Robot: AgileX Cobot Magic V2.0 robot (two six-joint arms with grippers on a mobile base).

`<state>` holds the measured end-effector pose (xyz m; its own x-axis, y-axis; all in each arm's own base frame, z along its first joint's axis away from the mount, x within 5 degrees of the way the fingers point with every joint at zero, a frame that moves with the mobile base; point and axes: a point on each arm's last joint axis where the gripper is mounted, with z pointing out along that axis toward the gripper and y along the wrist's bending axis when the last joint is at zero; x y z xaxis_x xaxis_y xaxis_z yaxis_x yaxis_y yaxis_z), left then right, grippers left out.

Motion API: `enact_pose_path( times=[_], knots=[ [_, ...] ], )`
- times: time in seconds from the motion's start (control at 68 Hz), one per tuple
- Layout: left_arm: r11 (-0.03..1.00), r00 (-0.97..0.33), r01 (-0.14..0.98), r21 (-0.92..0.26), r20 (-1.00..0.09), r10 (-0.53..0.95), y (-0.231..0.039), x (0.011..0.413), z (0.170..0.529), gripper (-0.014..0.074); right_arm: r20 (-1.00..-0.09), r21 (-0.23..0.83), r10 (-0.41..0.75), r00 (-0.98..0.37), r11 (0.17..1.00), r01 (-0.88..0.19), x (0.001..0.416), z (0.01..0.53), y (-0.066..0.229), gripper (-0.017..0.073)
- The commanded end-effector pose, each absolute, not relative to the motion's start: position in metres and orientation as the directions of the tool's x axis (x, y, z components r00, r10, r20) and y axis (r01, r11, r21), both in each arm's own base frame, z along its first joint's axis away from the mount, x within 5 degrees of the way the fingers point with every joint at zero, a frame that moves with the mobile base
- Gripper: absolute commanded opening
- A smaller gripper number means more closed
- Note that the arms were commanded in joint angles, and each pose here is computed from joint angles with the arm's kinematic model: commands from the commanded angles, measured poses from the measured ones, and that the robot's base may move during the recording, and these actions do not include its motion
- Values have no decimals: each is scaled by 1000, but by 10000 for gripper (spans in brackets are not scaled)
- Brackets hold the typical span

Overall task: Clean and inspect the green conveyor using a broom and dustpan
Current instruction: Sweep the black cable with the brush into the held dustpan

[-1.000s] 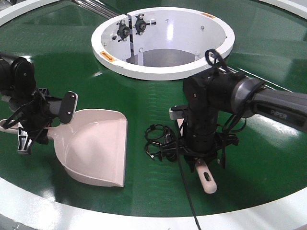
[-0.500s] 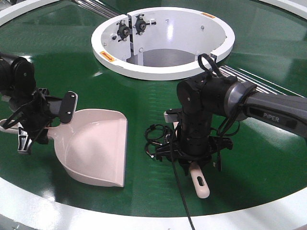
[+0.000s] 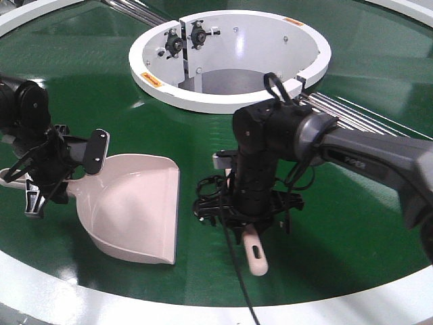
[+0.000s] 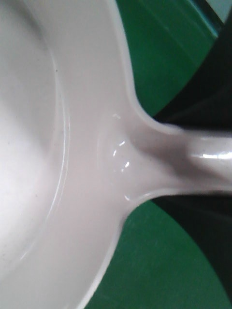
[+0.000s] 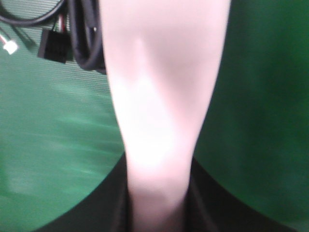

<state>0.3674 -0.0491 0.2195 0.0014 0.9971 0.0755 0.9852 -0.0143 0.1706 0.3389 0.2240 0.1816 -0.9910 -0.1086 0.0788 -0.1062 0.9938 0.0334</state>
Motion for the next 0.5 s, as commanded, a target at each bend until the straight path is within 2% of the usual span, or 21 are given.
enact_pose_path(
  times=[0.0, 0.191, 0.485],
  knots=[
    [-1, -12, 966, 260, 47, 999, -53, 368, 244, 76, 105, 92, -163, -981, 984, -153, 331, 200, 240, -3],
    [-1, -12, 966, 260, 47, 999, -53, 368, 244, 76, 72, 127, -238, -969, 965, -227, 331, 197, 277, -3],
    [-1, -12, 966, 260, 47, 999, -53, 368, 244, 76, 0, 301, -348, -937, 894, -332, 325, 216, 331, -2]
  ],
)
